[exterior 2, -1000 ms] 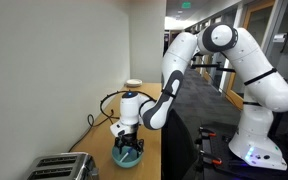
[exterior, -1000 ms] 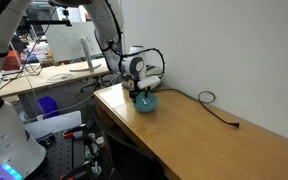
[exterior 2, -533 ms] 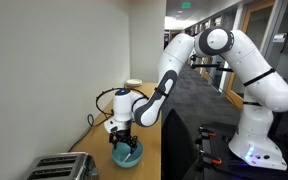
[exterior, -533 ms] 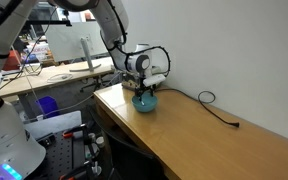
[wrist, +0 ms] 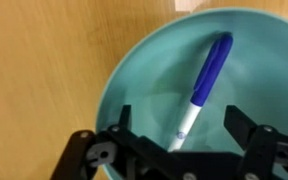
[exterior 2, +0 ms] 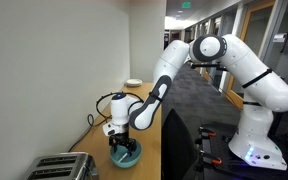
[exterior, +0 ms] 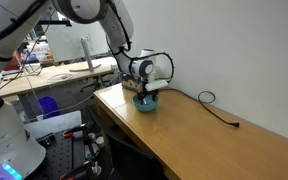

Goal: Take the blue pen out of the blue bowl

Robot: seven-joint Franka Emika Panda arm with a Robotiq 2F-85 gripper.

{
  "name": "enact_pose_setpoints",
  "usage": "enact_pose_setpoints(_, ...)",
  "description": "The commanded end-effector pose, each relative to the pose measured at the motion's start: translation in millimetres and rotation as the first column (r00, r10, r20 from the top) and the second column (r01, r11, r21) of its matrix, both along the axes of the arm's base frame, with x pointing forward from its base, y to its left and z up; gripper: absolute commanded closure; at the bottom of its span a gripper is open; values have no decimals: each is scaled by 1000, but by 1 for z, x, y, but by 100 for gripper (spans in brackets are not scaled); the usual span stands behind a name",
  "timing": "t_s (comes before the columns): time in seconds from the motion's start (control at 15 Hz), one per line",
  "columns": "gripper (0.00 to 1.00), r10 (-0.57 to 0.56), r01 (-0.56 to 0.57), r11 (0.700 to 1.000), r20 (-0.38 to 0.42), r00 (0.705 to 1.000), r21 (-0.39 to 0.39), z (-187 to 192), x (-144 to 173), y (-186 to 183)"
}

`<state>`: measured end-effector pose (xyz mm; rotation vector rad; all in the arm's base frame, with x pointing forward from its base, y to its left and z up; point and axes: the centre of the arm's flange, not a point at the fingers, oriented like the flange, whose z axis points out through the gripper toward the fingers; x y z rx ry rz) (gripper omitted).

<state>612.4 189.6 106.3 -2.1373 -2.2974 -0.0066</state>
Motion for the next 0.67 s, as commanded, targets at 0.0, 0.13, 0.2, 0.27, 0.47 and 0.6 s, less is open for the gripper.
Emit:
enact_pose_setpoints(0.0, 0, -41, 41, 999, -11, 999, -7, -8, 0, -2)
enact_pose_setpoints(0.13, 26, -47, 47, 999, -14, 999, -11, -13, -1, -2)
enact_pose_setpoints(0.2, 34, -44, 44, 999, -14, 999, -11, -15, -3, -2)
enact_pose_setpoints(0.27, 42, -39, 38, 999, -11, 999, -15, -17, -4, -1)
enact_pose_setpoints(0.47, 66, -28, 28, 1000, -3, 1000, -14, -16, -5, 3)
enact_pose_setpoints(0.6, 81, -27, 27, 1000, -1, 1000, -14, -15, -5, 5)
